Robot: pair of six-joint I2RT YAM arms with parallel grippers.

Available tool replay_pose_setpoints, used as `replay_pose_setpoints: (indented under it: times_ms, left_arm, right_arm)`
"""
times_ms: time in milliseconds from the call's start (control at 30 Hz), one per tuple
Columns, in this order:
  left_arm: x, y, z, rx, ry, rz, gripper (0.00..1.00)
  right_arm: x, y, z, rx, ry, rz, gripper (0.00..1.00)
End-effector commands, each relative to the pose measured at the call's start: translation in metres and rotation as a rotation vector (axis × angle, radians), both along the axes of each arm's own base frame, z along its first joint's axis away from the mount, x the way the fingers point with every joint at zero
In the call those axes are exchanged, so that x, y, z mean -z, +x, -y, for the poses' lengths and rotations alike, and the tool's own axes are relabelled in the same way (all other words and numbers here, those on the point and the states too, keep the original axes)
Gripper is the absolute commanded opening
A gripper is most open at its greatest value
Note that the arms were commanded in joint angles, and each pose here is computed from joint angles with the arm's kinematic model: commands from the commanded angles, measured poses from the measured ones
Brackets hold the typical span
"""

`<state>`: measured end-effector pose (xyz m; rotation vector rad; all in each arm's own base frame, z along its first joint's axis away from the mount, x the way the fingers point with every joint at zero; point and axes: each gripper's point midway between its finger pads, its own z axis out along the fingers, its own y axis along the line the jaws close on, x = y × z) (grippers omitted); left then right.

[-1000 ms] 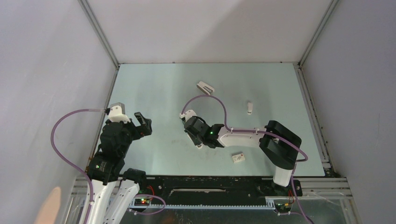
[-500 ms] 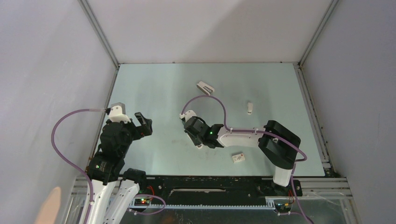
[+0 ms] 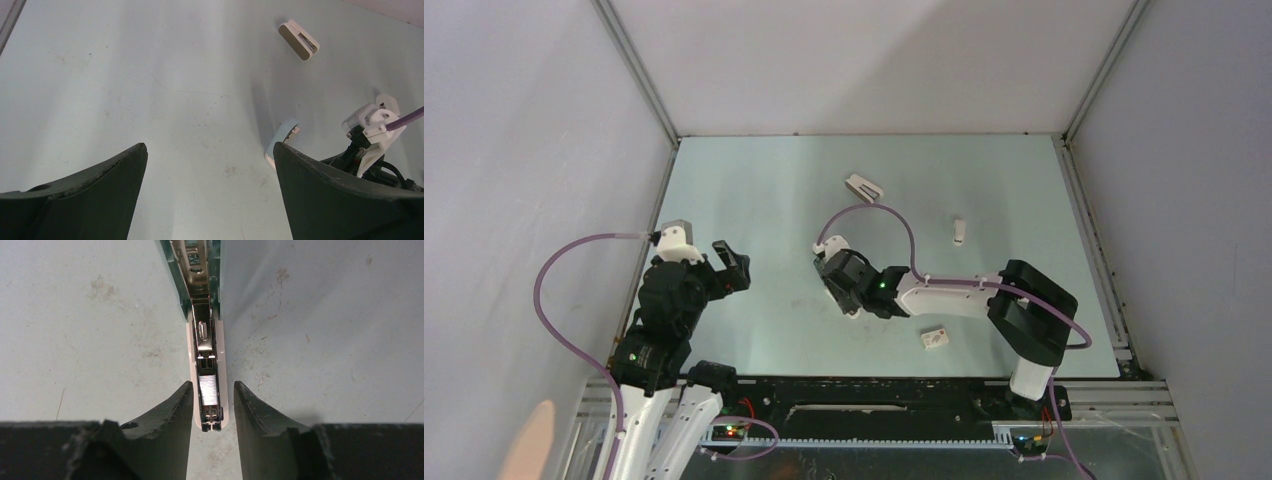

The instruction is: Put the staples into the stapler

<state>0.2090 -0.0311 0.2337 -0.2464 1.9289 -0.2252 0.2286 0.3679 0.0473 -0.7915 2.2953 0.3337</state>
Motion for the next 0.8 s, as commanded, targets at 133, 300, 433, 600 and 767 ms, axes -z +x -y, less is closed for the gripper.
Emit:
replay_pose_setpoints:
  times_ms: [133, 300, 433, 600, 767]
  left_arm:
    - [-0.006, 0.004, -0.001, 0.008, 0.015, 0.032, 1.00]
    - [-0.006, 0.005, -0.001, 0.009, 0.016, 0.032, 1.00]
    - [-0.006, 0.004, -0.001, 0.009, 0.015, 0.033, 1.00]
    - [-0.007, 0.004, -0.001, 0.010, 0.015, 0.036, 1.00]
    - [-0.007, 0.004, 0.000, 0.010, 0.014, 0.035, 1.00]
  right_arm:
    - [-0.031, 0.025, -0.005, 0.047, 0.097, 0.046, 0.38]
    - [-0.028, 0.033, -0.011, 0.042, 0.096, 0.046, 0.39]
    - [-0.023, 0.036, -0.015, 0.036, 0.101, 0.028, 0.39]
    - [-0.016, 0.036, -0.017, 0.027, 0.100, 0.006, 0.39]
    - [-0.008, 0.033, -0.013, 0.027, 0.078, -0.015, 0.38]
